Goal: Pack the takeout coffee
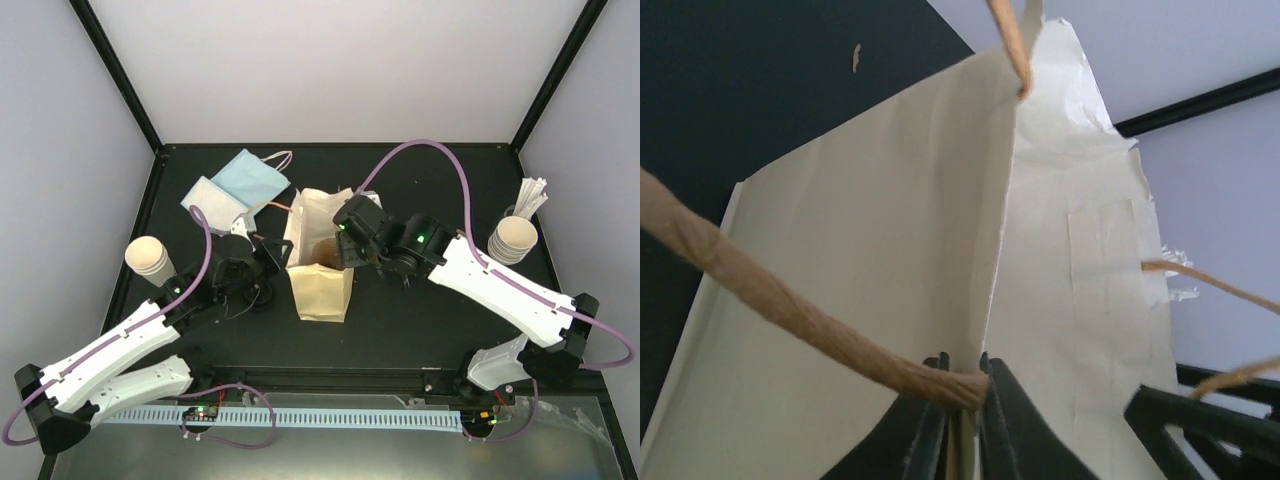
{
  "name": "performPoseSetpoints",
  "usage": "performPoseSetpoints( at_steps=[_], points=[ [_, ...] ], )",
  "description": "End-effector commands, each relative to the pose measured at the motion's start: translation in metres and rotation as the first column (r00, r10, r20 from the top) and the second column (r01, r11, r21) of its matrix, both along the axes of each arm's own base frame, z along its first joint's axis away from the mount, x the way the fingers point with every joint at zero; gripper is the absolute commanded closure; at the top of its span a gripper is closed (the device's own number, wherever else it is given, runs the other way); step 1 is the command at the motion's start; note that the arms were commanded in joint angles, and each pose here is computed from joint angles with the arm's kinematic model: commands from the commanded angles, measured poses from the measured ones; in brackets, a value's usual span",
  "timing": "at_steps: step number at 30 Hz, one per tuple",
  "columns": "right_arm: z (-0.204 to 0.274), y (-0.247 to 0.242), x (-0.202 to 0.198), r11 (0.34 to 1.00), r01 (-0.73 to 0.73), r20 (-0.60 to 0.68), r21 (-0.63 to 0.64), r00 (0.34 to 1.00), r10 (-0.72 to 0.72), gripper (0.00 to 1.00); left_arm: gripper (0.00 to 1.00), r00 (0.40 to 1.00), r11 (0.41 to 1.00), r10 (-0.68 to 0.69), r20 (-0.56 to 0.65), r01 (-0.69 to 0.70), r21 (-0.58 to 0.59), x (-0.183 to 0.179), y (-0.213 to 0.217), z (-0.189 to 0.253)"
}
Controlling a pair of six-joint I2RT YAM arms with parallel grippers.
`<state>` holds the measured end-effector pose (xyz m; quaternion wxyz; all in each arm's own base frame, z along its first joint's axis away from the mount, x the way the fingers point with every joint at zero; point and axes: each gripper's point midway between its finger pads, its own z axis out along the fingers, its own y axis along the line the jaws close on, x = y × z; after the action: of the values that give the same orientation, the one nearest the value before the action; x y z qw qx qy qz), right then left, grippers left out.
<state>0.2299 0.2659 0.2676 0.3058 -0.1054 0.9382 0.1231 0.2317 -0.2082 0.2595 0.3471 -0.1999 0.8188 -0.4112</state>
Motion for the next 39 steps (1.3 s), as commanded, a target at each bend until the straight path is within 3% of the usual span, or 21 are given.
performPoseSetpoints(
  at_steps=[1, 4, 8, 11, 15, 20, 24, 26, 31, 34, 37, 39],
  points=[
    [0.008, -0.023, 0.022, 0.99, 0.115, 0.145, -0.083, 0.984, -0.103, 0.43, 0.8, 0.998, 1.0, 0.005, 0.057, -0.005, -0.012, 0.004, -0.002, 0.013],
    [0.007, -0.022, 0.026, 0.988, 0.104, 0.16, -0.11, 0.983, -0.086, 0.65, 0.64, 0.996, 1.0, -0.003, 0.089, 0.002, 0.01, 0.003, 0.002, 0.024],
    [0.014, -0.021, 0.032, 0.991, 0.062, 0.184, -0.122, 0.982, -0.039, 0.98, 0.35, 0.991, 0.998, -0.008, 0.133, 0.0, 0.061, -0.004, 0.015, 0.04],
    [0.011, -0.011, 0.032, 0.993, -0.062, 0.152, -0.096, 0.985, 0.076, 0.99, 0.23, 0.981, 0.992, 0.007, 0.193, -0.03, 0.119, -0.011, 0.036, 0.057],
    [0.015, -0.001, 0.029, 0.977, -0.196, 0.156, -0.078, 0.966, 0.206, 0.99, 0.19, 0.939, 0.983, -0.05, 0.341, -0.014, 0.184, -0.029, 0.06, 0.097],
    [0.018, 0.011, 0.025, 0.939, -0.338, 0.174, -0.06, 0.923, 0.344, 0.99, 0.12, 0.886, 0.946, -0.149, 0.44, -0.002, 0.325, -0.053, 0.086, 0.142],
    [0.017, 0.036, -0.001, 0.803, -0.595, 0.197, -0.036, 0.783, 0.589, 0.99, 0.08, 0.877, 0.858, -0.224, 0.424, -0.029, 0.514, -0.053, 0.102, 0.159],
    [0.018, 0.039, -0.007, 0.759, -0.649, 0.217, -0.055, 0.734, 0.643, 0.99, 0.07, 0.873, 0.812, -0.256, 0.415, -0.038, 0.582, -0.051, 0.105, 0.168],
    [0.024, 0.043, -0.022, 0.644, -0.759, 0.237, -0.097, 0.611, 0.755, 0.99, 0.05, 0.84, 0.764, -0.314, 0.442, -0.053, 0.644, -0.046, 0.106, 0.197],
    [0.029, 0.042, -0.029, 0.587, -0.8, 0.23, -0.127, 0.552, 0.802, 0.99, 0.05, 0.818, 0.747, -0.402, 0.411, 0.034, 0.664, -0.04, 0.085, 0.201],
    [0.029, 0.039, -0.033, 0.528, -0.828, 0.227, -0.188, 0.486, 0.844, 0.99, 0.05, 0.745, 0.727, -0.529, 0.406, 0.152, 0.669, -0.04, 0.057, 0.201],
    [0.026, 0.037, -0.037, 0.471, -0.851, 0.217, -0.232, 0.426, 0.878, 0.99, 0.05, 0.649, 0.689, -0.637, 0.416, 0.236, 0.686, -0.048, 0.037, 0.198]
  ],
)
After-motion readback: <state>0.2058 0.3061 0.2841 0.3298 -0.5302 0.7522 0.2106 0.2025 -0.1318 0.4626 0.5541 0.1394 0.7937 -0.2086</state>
